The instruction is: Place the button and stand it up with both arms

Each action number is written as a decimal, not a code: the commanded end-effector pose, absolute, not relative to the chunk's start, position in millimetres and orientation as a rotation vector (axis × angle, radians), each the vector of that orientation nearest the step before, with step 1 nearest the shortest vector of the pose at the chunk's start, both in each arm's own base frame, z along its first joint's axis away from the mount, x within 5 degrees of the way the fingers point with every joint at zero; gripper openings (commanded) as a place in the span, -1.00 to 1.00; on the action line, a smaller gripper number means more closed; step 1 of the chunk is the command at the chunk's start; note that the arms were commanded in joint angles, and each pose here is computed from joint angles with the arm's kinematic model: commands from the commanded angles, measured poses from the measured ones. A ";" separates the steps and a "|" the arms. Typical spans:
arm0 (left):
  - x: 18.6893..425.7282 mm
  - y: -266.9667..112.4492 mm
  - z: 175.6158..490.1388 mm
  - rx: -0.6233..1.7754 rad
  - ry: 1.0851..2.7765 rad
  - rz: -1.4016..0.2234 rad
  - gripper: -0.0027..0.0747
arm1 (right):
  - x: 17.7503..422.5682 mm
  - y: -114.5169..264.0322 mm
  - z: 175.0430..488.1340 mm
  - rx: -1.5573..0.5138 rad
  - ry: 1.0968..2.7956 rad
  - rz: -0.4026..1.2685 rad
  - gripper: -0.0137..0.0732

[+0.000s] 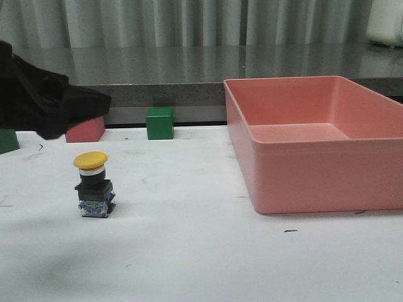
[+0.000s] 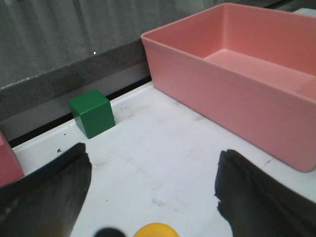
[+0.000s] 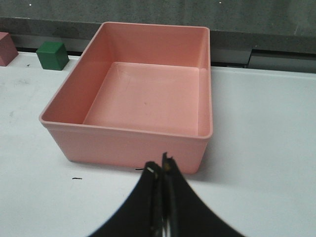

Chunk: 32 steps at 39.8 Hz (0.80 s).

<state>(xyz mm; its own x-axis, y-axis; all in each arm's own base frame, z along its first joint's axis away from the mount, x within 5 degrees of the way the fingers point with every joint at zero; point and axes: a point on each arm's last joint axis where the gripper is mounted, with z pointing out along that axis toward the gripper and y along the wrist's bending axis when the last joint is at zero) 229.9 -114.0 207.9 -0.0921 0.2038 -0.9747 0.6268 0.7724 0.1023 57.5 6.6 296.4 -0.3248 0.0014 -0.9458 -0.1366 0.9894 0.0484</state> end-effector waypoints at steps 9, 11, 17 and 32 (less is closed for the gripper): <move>189.6 -107.6 263.5 0.596 1.660 -0.397 0.20 | 59.0 6.4 311.3 -0.111 1.798 0.125 -0.83; 179.9 -103.5 271.7 0.595 1.660 -0.376 0.07 | 59.0 6.4 311.3 -0.111 1.798 0.125 -0.83; 151.0 -89.3 296.6 0.526 1.618 -0.381 -0.43 | 59.0 6.4 311.3 -0.111 1.798 0.125 -0.83; 76.1 -38.4 326.5 0.337 1.541 -0.402 -0.98 | 59.0 6.4 311.3 -0.111 1.798 0.125 -0.83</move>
